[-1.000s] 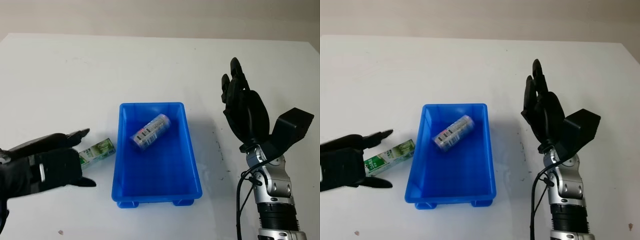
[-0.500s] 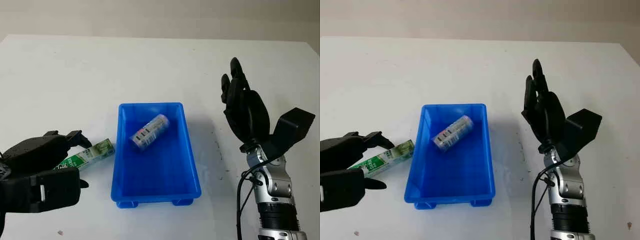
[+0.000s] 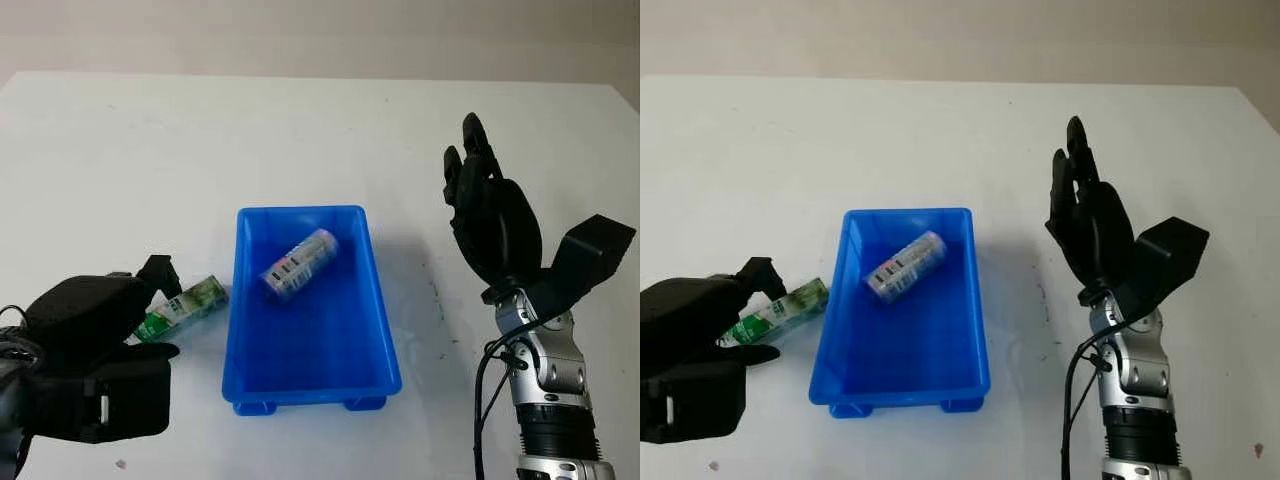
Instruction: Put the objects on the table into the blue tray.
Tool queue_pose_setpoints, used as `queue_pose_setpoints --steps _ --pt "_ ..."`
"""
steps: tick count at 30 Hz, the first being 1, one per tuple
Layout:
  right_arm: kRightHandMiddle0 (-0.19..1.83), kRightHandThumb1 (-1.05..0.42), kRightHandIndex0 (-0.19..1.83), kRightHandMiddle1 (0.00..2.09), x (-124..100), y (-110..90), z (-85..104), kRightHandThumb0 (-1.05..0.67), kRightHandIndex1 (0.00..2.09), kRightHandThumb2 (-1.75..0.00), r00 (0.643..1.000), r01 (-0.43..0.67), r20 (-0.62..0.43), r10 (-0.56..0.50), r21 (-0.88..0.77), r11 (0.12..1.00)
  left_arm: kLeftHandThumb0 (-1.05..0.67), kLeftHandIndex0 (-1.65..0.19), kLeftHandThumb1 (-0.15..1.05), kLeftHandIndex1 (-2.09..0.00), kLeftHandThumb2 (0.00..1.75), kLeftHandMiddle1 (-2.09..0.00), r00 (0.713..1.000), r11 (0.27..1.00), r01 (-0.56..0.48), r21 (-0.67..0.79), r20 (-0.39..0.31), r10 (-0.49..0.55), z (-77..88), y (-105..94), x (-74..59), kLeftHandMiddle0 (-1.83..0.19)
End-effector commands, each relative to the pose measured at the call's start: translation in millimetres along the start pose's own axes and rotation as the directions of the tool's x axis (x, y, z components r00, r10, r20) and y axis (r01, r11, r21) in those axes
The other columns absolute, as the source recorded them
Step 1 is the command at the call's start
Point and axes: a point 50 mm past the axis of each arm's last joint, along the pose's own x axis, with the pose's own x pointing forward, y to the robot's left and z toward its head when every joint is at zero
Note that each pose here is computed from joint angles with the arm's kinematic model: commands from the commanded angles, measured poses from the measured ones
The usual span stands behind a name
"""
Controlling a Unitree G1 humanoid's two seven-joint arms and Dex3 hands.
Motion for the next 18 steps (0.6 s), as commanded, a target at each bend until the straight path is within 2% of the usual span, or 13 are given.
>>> queue_pose_setpoints --steps 1,3,5,6,8,11,14,15,16,18 --pt "-0.19 -1.05 -0.19 0.00 2 -3 5.2 -0.76 0.00 -0.68 1.000 0.000 0.025 0.000 -0.003 1.000 -0.47 -0.24 1.05 -2.04 0.36 -1.99 0.996 0.996 0.087 -0.022 0.025 -0.087 4.7 -17.1 1.6 -0.67" --pt "-0.19 -1.05 -0.19 0.00 2 -4 5.6 -0.76 0.00 -0.67 1.000 -0.006 0.027 0.006 -0.001 1.000 -0.46 -0.27 1.05 -1.95 0.37 -1.84 0.995 0.995 0.097 -0.034 0.032 -0.096 6.0 -18.0 2.3 -0.66" --pt "-0.19 -1.05 -0.19 0.00 3 -4 6.0 -0.76 0.00 -0.66 1.000 -0.005 0.028 0.005 0.000 1.000 -0.47 -0.28 1.05 -1.92 0.38 -1.81 0.994 0.994 0.102 -0.034 0.039 -0.100 7.4 -18.7 3.1 -0.67" --pt "-0.19 -1.05 -0.19 0.00 3 -5 6.1 -0.76 0.00 -0.66 1.000 -0.002 0.028 0.002 0.001 1.000 -0.47 -0.29 1.05 -1.95 0.37 -1.95 0.994 0.994 0.103 -0.032 0.041 -0.101 8.2 -18.9 3.5 -0.72" --pt "-0.19 -1.05 -0.19 0.00 3 -5 6.4 -0.75 0.00 -0.66 1.000 0.001 0.029 -0.001 -0.001 1.000 -0.47 -0.30 1.05 -2.05 0.36 -2.06 0.994 0.994 0.106 -0.028 0.043 -0.104 9.3 -19.0 4.4 -0.82" --pt "-0.19 -1.05 -0.19 0.00 4 -5 6.7 -0.75 0.00 -0.66 1.000 -0.002 0.029 0.002 -0.001 1.000 -0.47 -0.35 1.05 -2.09 0.35 -2.09 0.994 0.995 0.099 -0.026 0.050 -0.097 8.7 -18.4 5.3 -0.92" --pt "-0.19 -1.05 -0.19 0.00 4 -5 6.6 -0.75 0.00 -0.66 1.000 -0.006 0.029 0.006 0.001 1.000 -0.46 -0.32 1.05 -2.09 0.33 -2.09 0.996 0.997 0.073 -0.013 0.054 -0.072 6.1 -15.3 6.8 -1.00" --pt "-0.19 -1.05 -0.19 0.00 4 -5 6.5 -0.75 0.00 -0.66 1.000 -0.009 0.029 0.009 0.002 1.000 -0.46 -0.24 1.05 -2.08 0.34 -2.09 0.997 0.998 0.067 -0.005 0.049 -0.067 5.4 -12.6 7.2 -0.85" --pt "-0.19 -1.05 -0.19 0.00 4 -5 6.5 -0.75 0.00 -0.66 1.000 -0.012 0.028 0.012 0.004 1.000 -0.46 -0.21 1.05 -2.09 0.34 -2.09 0.997 0.998 0.063 -0.004 0.041 -0.063 4.6 -9.7 7.4 -0.81" --pt "-0.19 -1.05 -0.19 0.00 5 -5 6.4 -0.74 0.00 -0.66 0.999 -0.015 0.030 0.015 0.008 1.000 -0.44 -0.22 1.05 -2.09 0.33 -2.09 0.999 0.999 0.046 -0.008 0.027 -0.046 2.9 -4.8 8.3 -0.89"
